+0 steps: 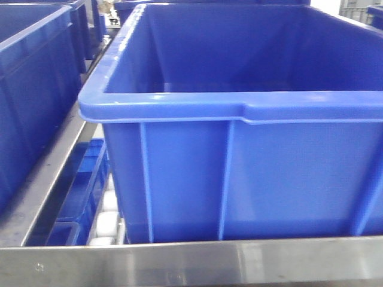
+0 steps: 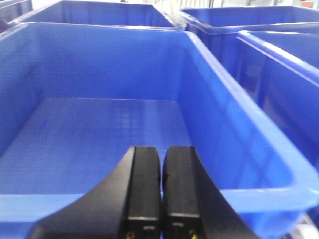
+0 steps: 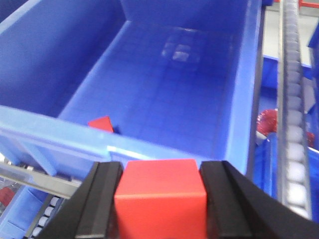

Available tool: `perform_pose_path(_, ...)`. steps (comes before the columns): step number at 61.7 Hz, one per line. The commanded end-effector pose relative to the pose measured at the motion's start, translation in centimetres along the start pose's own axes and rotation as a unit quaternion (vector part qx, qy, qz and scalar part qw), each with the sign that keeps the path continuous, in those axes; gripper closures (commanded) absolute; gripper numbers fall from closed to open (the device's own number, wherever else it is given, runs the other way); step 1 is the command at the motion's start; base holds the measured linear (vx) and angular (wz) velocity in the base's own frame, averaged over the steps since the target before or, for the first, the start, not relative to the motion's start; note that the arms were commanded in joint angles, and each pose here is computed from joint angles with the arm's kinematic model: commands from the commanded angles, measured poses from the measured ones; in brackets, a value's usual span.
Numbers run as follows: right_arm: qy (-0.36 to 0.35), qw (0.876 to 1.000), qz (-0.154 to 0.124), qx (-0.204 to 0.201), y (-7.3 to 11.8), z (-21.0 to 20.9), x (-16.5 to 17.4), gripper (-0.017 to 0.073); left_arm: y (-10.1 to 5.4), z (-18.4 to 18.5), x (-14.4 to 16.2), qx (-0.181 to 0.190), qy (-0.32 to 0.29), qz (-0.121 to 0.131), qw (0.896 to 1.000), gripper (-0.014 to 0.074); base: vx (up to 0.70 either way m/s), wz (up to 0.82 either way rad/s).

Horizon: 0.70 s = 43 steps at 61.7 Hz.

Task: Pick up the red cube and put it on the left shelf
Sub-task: 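Drive up to the shelf and stop facing a blue bin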

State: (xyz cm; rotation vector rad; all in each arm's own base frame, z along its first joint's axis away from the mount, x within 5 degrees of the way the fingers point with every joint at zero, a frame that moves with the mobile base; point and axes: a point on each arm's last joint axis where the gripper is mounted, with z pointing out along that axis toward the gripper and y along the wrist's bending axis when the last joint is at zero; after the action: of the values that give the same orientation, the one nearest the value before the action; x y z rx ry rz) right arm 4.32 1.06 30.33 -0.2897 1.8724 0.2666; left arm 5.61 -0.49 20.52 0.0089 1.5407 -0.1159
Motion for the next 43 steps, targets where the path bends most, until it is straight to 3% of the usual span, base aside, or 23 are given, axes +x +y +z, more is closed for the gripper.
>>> perform_pose_path(1,-0.048,0.999,-0.01,-0.004,0.08,-0.34,-1.5,0.0503,0.16,-0.04,-0.03,-0.006,-0.036,-0.001,0.999,0.0492,0.1,0.3)
perform_pose_path(43,-0.048,0.999,-0.01,-0.004,0.08,-0.34,-1.5,0.0503,0.16,-0.04,-0.03,-0.006,-0.036,-0.001,0.999,0.0492,0.03,0.04)
